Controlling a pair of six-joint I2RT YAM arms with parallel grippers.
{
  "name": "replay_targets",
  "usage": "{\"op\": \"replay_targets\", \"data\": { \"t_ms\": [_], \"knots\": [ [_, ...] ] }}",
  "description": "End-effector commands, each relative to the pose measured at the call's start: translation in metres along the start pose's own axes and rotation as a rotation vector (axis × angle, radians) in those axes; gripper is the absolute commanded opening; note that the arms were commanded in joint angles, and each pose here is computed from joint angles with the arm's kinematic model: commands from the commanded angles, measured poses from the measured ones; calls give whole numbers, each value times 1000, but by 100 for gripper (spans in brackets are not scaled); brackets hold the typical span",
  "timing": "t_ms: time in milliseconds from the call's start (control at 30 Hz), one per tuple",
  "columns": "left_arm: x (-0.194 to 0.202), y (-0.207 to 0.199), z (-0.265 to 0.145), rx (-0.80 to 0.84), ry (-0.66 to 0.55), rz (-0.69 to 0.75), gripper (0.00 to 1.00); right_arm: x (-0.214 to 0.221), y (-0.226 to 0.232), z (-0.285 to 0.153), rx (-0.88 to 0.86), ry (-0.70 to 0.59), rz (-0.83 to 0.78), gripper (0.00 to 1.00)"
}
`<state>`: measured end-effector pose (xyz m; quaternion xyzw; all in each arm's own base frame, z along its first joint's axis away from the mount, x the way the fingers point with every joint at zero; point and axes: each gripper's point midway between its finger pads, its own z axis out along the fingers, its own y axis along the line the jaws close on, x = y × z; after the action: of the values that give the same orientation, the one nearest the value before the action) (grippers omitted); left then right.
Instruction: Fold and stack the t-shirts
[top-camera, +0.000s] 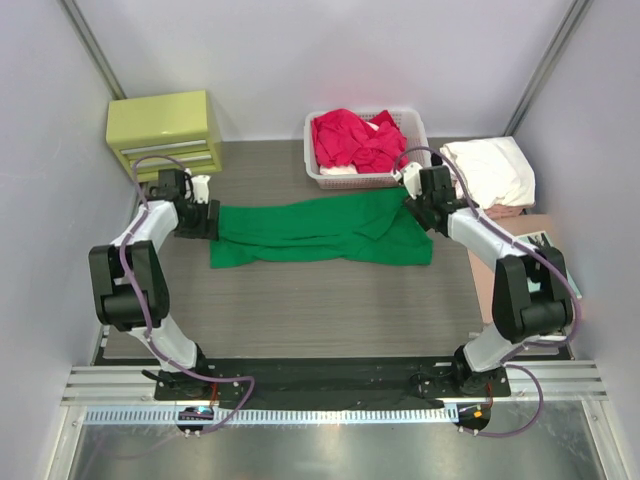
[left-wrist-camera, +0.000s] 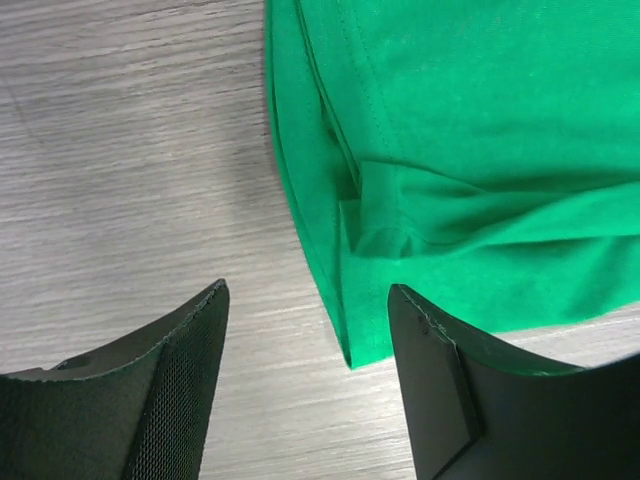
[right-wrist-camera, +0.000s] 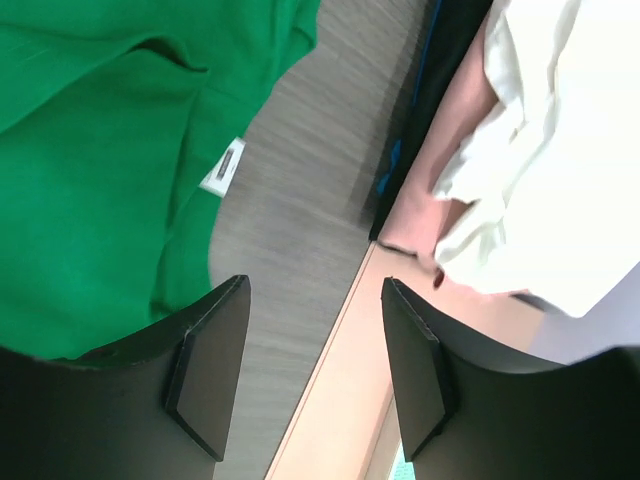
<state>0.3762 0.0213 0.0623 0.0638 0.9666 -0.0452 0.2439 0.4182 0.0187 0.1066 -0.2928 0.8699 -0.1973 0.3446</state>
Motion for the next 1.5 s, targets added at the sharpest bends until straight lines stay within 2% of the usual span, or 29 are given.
{"op": "replay_targets", "data": {
  "t_ms": [0, 100, 133, 167, 200, 233, 267, 333, 367, 467, 567, 867, 1167, 1200, 1233, 1267, 1367, 1467],
  "knots": [
    [-27, -2, -28, -11, -148, 4, 66, -26, -1, -45, -80, -144, 104, 61],
    [-33, -9, -41, 14, -188, -14, 61, -29, 14, -57, -149, -162, 116, 59],
    [-34, -12, -45, 24, -193, -16, 48, -30, 23, -59, -187, -165, 111, 58],
    [-33, -13, -46, 23, -193, -19, 33, -27, 32, -61, -215, -150, 106, 49],
    [-33, -12, -47, 20, -195, -28, 3, -27, 40, -62, -235, -149, 92, 36],
    [-33, -12, -50, 14, -202, -28, 0, -32, 57, -65, -261, -156, 56, 23],
    [-32, -11, -51, 8, -203, -28, 0, -30, 68, -65, -272, -149, 36, 12],
    [-31, -11, -51, 2, -200, -25, 0, -35, 93, -67, -297, -143, -24, 14],
    [-29, -9, -52, -6, -195, -25, 0, -38, 99, -67, -303, -146, -33, 25],
    [-25, -9, -51, -7, -173, -20, 0, -45, 123, -63, -339, -140, -72, 49],
    [-24, -9, -51, -8, -165, -14, 0, -52, 134, -54, -342, -144, -89, 55],
    [-25, -9, -57, -14, -172, -12, 0, -69, 143, -20, -332, -124, -122, 55],
    [-18, -10, -48, -1, -142, -12, 0, -92, 131, -18, -286, -159, -143, 52],
    [-18, -10, -48, 1, -142, -14, 0, -90, 134, -13, -284, -147, -154, 47],
    [-18, -10, -49, 2, -144, -18, 0, -92, 132, -10, -271, -143, -158, 26],
    [-19, -11, -49, 6, -148, -19, 0, -94, 132, -7, -268, -142, -158, 22],
    [-19, -10, -54, -3, -154, -9, 0, -98, 133, -3, -267, -140, -154, 25],
    [-18, -6, -55, -26, -152, 10, 0, -105, 129, -13, -276, -171, -135, 40]
  ]
}}
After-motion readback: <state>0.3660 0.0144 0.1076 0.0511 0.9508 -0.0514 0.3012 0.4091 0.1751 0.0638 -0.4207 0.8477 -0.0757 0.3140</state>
